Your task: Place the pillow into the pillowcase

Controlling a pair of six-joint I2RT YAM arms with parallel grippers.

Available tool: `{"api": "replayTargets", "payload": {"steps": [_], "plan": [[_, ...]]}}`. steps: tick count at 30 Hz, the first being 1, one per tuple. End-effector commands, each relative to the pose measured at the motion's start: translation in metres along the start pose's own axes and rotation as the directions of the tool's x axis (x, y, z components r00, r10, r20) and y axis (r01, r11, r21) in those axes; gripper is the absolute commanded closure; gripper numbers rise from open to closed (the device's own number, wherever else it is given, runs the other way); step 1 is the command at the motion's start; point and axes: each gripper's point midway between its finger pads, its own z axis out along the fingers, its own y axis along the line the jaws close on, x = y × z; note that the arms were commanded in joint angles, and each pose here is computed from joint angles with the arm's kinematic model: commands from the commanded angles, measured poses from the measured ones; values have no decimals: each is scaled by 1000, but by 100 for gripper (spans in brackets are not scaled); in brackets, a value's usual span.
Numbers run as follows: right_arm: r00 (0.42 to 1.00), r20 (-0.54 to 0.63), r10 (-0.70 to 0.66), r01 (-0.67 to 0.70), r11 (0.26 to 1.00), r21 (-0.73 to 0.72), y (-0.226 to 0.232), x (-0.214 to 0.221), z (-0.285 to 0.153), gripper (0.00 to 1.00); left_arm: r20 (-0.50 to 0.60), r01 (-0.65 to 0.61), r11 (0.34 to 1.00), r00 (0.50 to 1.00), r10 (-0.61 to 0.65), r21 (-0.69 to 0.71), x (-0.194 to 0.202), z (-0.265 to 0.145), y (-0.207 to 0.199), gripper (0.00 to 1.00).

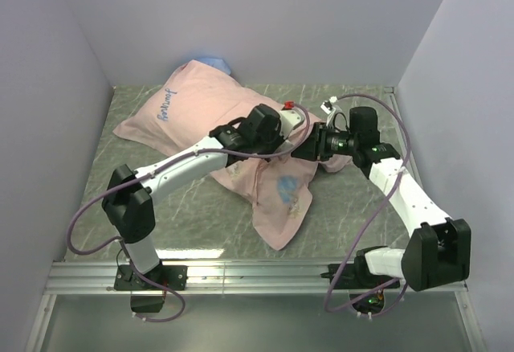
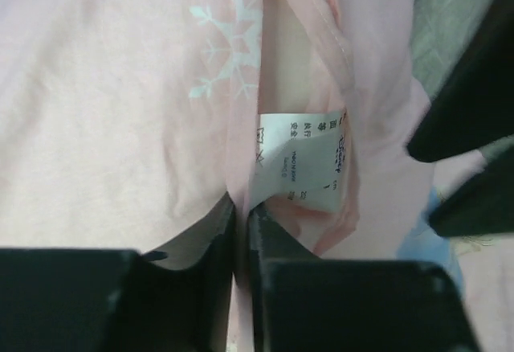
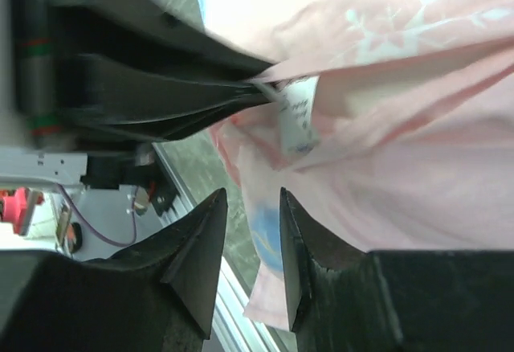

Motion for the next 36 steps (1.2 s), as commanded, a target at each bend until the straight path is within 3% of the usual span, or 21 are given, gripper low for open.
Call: {"api": "replayTargets", "payload": {"steps": [1, 4, 8, 15, 23, 25, 27, 28, 31, 33, 36], "plan": [[999, 9, 40, -40, 999, -10, -7, -6, 13, 61, 127, 17, 1000, 992, -17, 7, -47, -39, 7, 86], [997, -9, 71, -71, 997, 42, -25, 3, 17, 65, 142, 3, 1000, 990, -6, 22, -55, -51, 6, 99], [998, 35, 54, -57, 993, 103, -34, 0, 15, 66, 143, -10, 999, 990, 2, 52, -57, -62, 2, 100], [962, 244, 126, -132, 991, 11, -22, -53, 40, 62, 182, -19, 985, 983, -12, 170, -62, -85, -17, 100], [966, 165, 199, -206, 978, 23, -22, -37, 109, 62, 194, 5, 934, 978, -79, 357, -67, -104, -49, 100], [973, 140, 182, -187, 982, 20, -15, -35, 100, 61, 158, 33, 929, 983, -97, 368, -61, -97, -48, 100], [983, 156, 93, -100, 994, 40, -2, -42, 68, 54, 124, 56, 929, 986, -108, 367, -54, -92, -44, 100], [982, 187, 34, -40, 999, 25, 19, -50, 45, 41, 116, 66, 924, 986, -118, 376, -52, -88, -41, 100], [987, 141, -72, 59, 994, 94, 25, -33, 10, 25, 116, 112, 909, 978, -172, 402, -57, -86, -39, 100], [980, 112, -161, 146, 980, 134, 32, -17, -16, 25, 145, 106, 911, 973, -177, 399, -63, -84, -37, 100], [971, 83, -225, 209, 965, 160, 34, 2, -34, 39, 141, 113, 909, 973, -184, 401, -65, -77, -37, 100]]}}
